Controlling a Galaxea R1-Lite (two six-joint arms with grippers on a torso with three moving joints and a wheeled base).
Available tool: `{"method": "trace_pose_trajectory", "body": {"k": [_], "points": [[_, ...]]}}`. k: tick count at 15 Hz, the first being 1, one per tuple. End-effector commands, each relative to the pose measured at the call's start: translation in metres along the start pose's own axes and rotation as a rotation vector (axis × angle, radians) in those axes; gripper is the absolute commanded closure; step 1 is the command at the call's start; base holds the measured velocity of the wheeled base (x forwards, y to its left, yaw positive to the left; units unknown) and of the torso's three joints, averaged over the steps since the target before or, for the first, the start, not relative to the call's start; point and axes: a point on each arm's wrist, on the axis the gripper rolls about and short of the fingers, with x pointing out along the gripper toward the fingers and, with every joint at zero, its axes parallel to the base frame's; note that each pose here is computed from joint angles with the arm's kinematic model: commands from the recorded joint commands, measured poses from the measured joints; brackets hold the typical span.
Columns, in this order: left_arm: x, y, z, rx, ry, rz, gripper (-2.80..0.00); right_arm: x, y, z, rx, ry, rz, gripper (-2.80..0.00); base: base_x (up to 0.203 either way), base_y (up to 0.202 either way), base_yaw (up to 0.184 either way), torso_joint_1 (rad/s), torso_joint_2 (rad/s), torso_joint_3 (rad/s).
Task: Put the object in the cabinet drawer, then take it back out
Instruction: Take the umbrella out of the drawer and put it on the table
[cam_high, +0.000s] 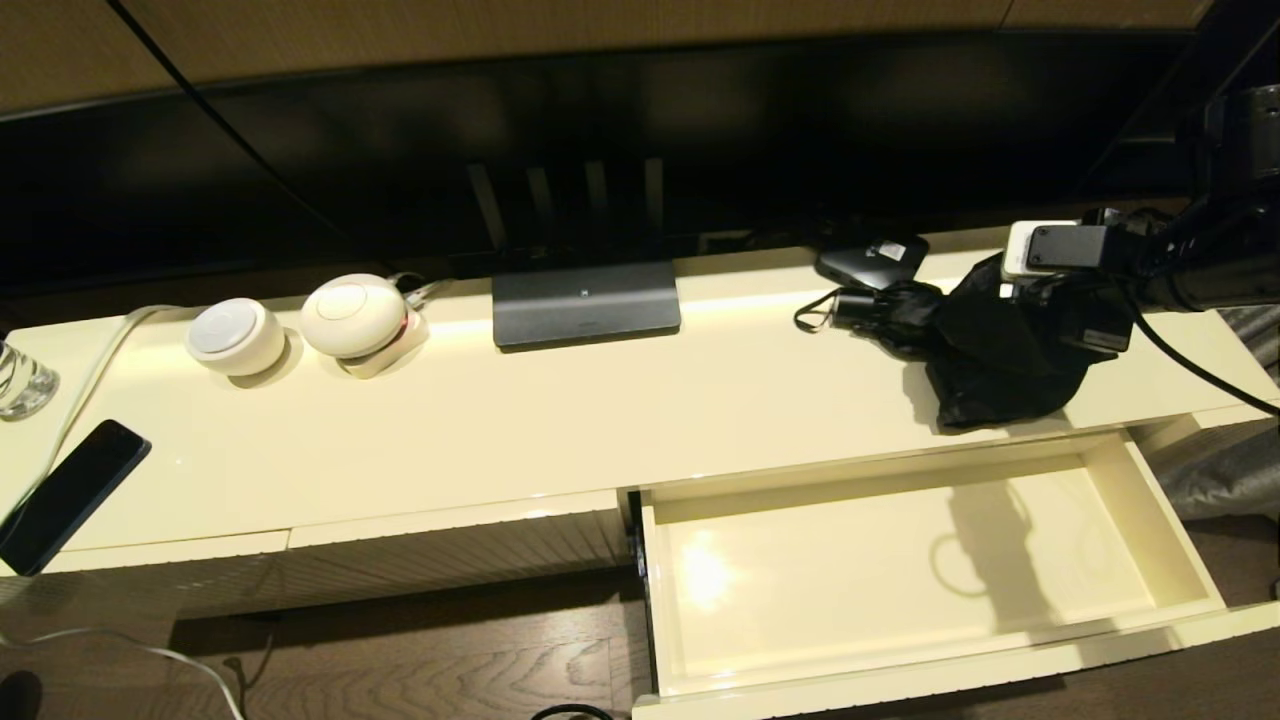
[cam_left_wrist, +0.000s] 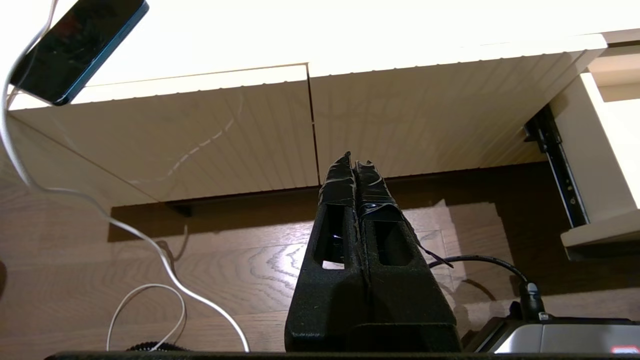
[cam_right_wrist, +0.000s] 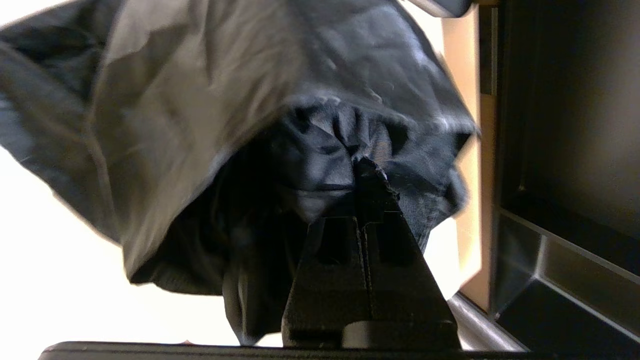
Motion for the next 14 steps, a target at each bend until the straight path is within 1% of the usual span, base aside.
{"method": "trace_pose_trajectory", "body": {"k": [1,2,5,8,11,14], "points": [[0.0,0.0,-0.001,0.0,0.003,0.001,0.0,0.011,0.008,-0.003,-0.006,0.0,0.023,-2.8,0.0,0.0,0.0,0.0,0.0,0.0],[0.0,0.0,-0.001,0.0,0.004,0.001,0.0,0.009,0.01,-0.002,-0.007,-0.001,0.027,-2.8,0.0,0.0,0.0,0.0,0.0,0.0],[0.0,0.0,-0.001,0.0,0.005,0.001,0.0,-0.002,0.006,0.001,-0.01,-0.008,0.003,-2.8,0.0,0.0,0.0,0.0,0.0,0.0],[0.0,0.0,-0.001,0.0,0.003,0.001,0.0,-0.031,-0.002,0.007,-0.03,-0.023,-0.053,-2.8,0.0,0.0,0.0,0.0,0.0,0.0],[0.0,0.0,-0.001,0.0,0.005,0.001,0.0,-0.055,0.002,0.009,-0.102,-0.032,-0.073,-2.8,0.0,0.0,0.0,0.0,0.0,0.0],[0.0,0.0,-0.001,0.0,0.003,0.001,0.0,-0.065,0.008,0.007,-0.139,-0.027,-0.067,-2.8,0.0,0.0,0.0,0.0,0.0,0.0]]}}
